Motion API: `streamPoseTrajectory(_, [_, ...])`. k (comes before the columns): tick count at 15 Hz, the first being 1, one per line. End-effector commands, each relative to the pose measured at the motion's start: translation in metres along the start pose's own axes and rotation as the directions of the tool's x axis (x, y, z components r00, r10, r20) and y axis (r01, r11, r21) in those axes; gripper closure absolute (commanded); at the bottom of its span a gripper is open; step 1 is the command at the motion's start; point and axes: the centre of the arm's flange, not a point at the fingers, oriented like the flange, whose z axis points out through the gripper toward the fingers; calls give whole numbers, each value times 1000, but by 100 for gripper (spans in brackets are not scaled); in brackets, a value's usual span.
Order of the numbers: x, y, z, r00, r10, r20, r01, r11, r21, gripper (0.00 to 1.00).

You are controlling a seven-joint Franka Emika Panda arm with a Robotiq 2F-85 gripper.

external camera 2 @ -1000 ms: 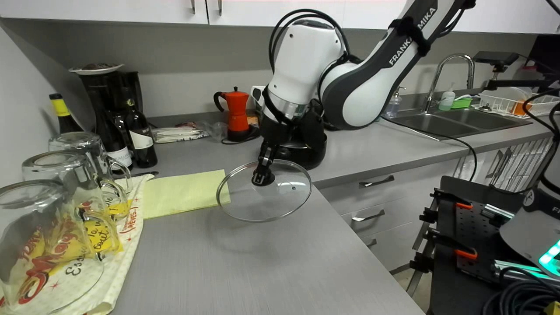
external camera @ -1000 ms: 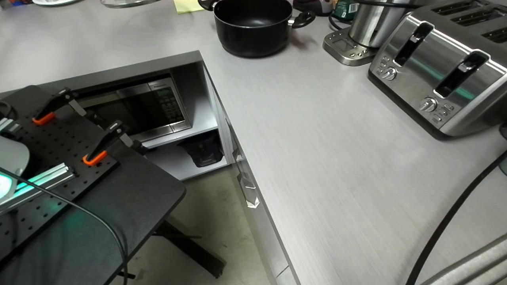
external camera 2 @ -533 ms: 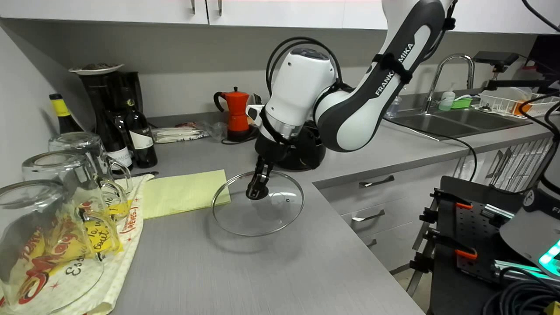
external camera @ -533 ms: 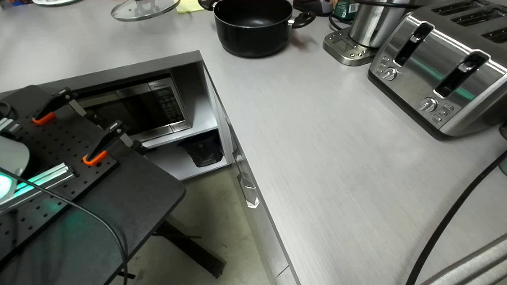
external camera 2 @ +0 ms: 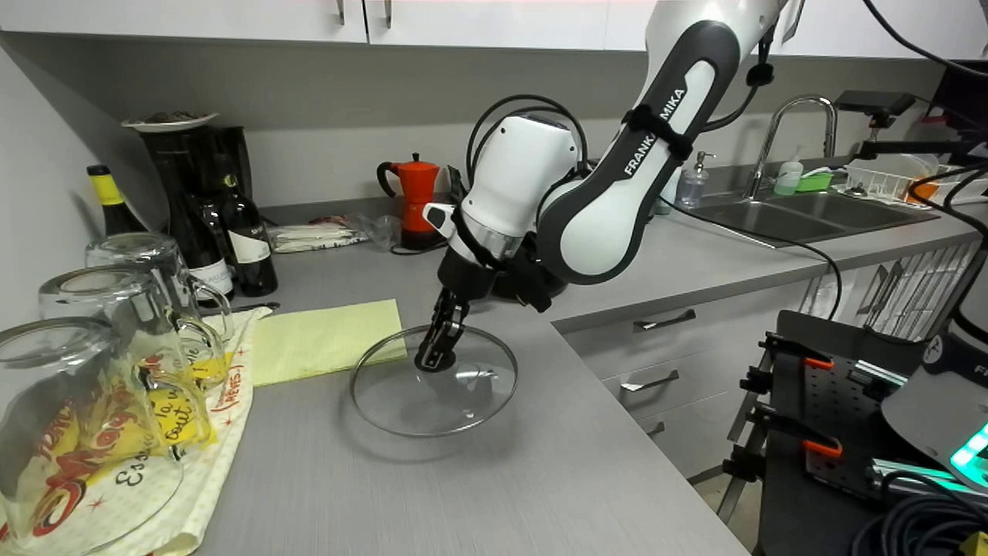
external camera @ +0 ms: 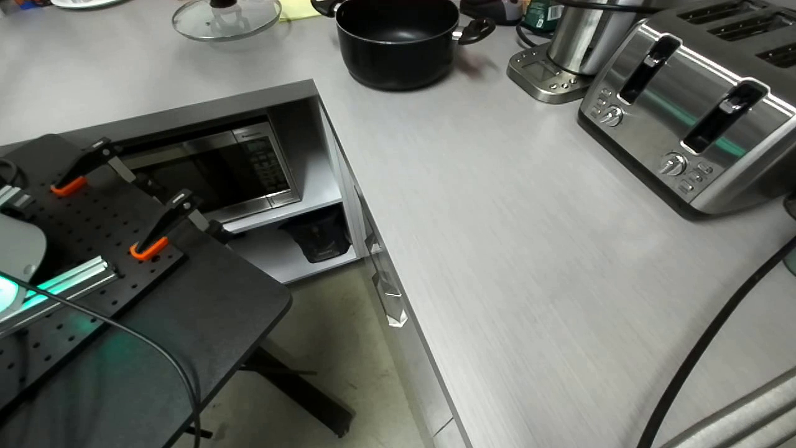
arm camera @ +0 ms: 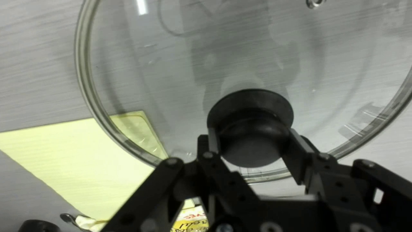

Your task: Remove the glass lid from the black pot

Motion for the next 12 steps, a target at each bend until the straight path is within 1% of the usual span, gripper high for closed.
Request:
streamPoseTrajectory(1, [5, 18, 14, 999, -19, -43, 20, 999, 39, 75])
streamPoseTrajectory(6, [-5, 27, 30, 998, -50, -30, 50, 998, 33, 75])
streamPoseTrajectory(12, [-9, 26, 39, 995, -97, -15, 97, 995, 13, 75])
